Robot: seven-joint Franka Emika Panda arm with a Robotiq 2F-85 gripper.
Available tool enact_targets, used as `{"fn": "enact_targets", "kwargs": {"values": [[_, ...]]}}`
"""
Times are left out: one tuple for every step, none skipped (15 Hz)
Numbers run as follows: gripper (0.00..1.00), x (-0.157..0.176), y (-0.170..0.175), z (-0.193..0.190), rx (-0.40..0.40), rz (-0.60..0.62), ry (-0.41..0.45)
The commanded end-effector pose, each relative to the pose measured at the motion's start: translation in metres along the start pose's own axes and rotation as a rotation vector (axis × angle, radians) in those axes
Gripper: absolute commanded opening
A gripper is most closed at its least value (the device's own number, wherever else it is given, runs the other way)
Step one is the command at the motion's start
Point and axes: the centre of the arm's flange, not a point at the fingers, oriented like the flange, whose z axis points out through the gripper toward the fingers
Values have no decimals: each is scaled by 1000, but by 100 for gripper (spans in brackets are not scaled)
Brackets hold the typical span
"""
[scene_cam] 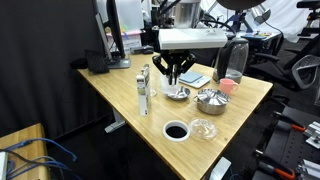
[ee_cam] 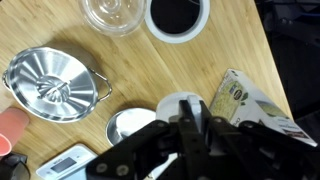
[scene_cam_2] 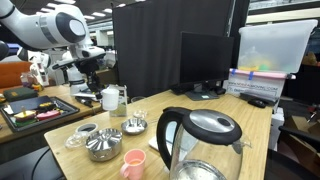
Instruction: Pour the contents in the white mug onto the silver pan
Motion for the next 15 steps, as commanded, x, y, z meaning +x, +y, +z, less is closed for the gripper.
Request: {"fn": "enact_targets", "kwargs": {"values": [[2, 22, 16, 9, 35, -45, -102], [2, 27, 18, 13, 41, -50, -128], [2, 31, 20, 17, 49, -55, -157], [2, 34, 21, 21, 52, -57, -176], [2, 39, 22, 24, 61, -54, -200], [2, 42, 23, 26, 65, -47, -224], [2, 45, 25, 28, 66, -32, -246], [2, 47, 26, 30, 70, -17, -262], [2, 49, 27, 32, 74, -8, -270], [2, 50, 28, 34, 73, 0, -265], [2, 43, 30, 34, 72, -4, -238], [9, 44, 30, 35, 70, -3, -239], [9, 43, 30, 35, 69, -3, -240], [9, 43, 30, 36, 69, -4, -240], [9, 42, 30, 35, 69, -4, -240]]}}
